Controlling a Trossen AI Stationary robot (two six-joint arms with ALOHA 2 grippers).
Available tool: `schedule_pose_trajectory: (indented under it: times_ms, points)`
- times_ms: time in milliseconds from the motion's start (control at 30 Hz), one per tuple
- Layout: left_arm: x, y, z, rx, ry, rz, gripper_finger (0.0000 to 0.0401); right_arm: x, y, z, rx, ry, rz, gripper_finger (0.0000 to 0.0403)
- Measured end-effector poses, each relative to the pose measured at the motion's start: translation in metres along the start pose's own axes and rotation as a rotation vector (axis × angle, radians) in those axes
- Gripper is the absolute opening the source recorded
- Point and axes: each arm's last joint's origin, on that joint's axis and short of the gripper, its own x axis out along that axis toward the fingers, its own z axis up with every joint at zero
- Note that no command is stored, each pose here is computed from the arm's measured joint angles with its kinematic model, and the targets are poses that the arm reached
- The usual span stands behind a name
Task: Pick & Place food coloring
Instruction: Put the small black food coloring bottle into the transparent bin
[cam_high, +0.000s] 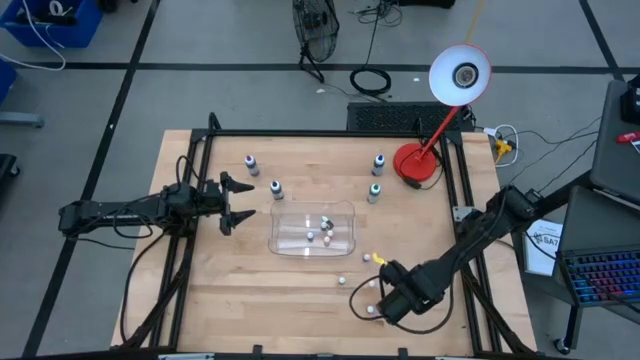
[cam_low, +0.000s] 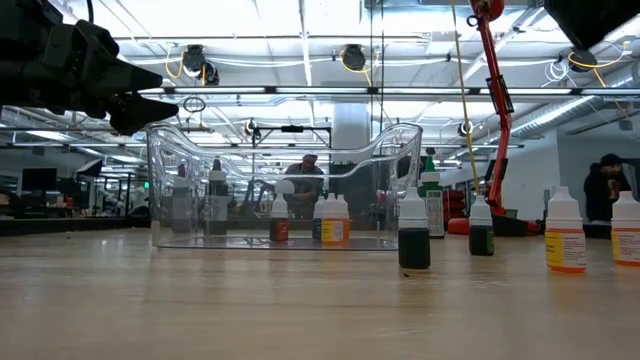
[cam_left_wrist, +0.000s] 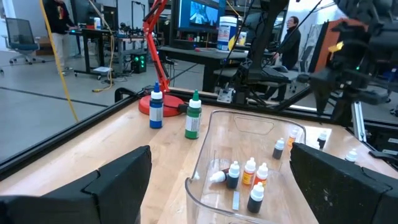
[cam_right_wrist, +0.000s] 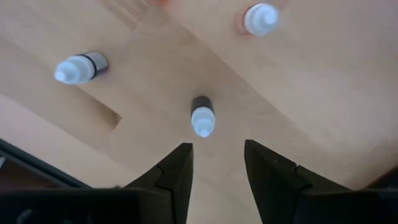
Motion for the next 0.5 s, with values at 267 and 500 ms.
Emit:
schedule_pose_trajectory:
  times_ms: [267,500]
  points:
    - [0.0,0.0,0.0,0.0,0.0,0.0,0.0379,0.019,0.0,0.001,-0.021,0.021,0.044,0.0132]
    - [0.0,0.0,0.0,0.0,0.0,0.0,0.0379,0.035,-0.003,0.002,-0.024,0.019,0.058,0.0132]
